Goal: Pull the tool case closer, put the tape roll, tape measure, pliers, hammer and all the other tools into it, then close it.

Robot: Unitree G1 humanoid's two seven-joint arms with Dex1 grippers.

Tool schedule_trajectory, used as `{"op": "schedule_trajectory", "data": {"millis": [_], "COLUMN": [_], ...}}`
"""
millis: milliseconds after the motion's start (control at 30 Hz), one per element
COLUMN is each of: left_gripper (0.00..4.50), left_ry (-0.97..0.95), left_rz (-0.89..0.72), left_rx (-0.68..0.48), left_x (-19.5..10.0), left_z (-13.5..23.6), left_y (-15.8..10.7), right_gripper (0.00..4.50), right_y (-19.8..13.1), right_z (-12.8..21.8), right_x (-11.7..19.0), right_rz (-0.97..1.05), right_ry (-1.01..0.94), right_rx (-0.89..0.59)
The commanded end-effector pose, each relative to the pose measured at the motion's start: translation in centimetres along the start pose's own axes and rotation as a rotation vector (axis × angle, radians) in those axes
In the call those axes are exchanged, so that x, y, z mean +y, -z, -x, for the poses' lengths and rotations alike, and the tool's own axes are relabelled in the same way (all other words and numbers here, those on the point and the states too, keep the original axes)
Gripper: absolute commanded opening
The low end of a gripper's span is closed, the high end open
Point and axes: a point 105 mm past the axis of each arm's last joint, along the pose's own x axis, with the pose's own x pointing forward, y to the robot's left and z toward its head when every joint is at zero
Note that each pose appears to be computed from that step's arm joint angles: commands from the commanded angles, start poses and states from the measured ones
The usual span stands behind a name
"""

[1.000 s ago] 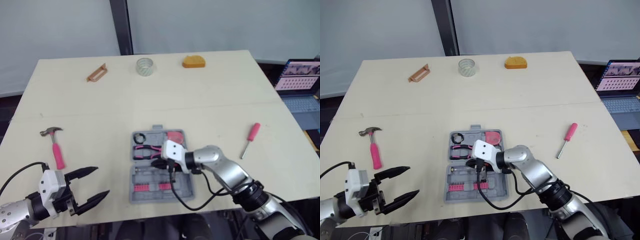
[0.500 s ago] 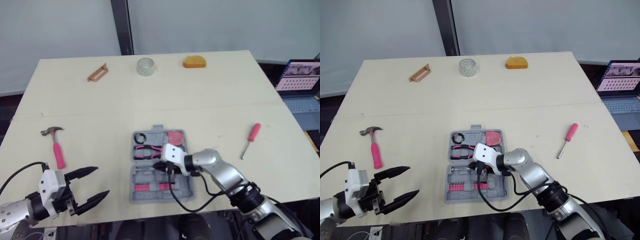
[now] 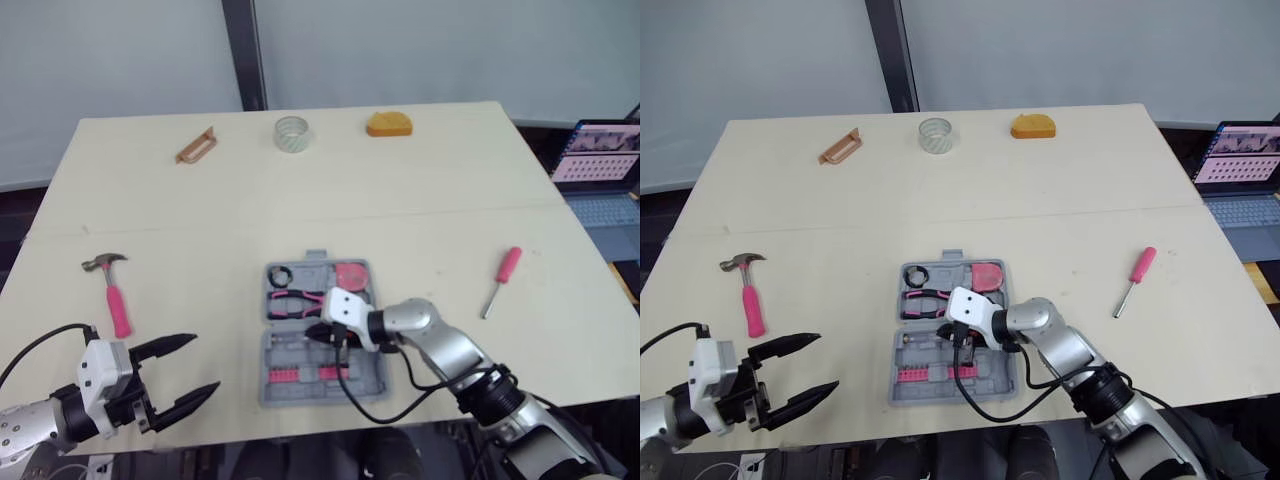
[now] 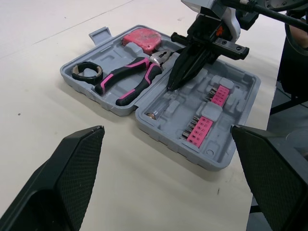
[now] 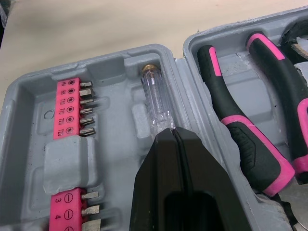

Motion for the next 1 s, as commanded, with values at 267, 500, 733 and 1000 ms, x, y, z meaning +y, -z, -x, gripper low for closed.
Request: {"op": "schedule_trajectory", "data": {"millis": [267,500,733,1000], "left_gripper": [4.50,4.50,4.50,4.50], "left_ry": [-0.013,-0.018,-0.023,-0.024], "left_rz": [-0.023,-0.025,-0.026,-0.030], "left_rx": [0.000,0.005,0.011,0.014], "left_x": [0.0,0.1,0.1,0.3], "left_z": [0.8,1.2,1.4,1.4], "left_y": [-0.5,-0.3,-0.2,-0.2], "right_gripper": [0.04,0.04,0.04,0.04], "right_y": [2.4,3.1,4.0,5.0], "right_z": [0.0,-0.2,-0.4,-0.6], "right_x": [0.4,0.7,1.1,1.6], "right_rz": [-0.073,-0.112,-0.149,-0.192], "right_ry": [-0.006,-0.011,-0.019,-0.024], "right_rx": [0.050,0.059,0.067,0.082]}}
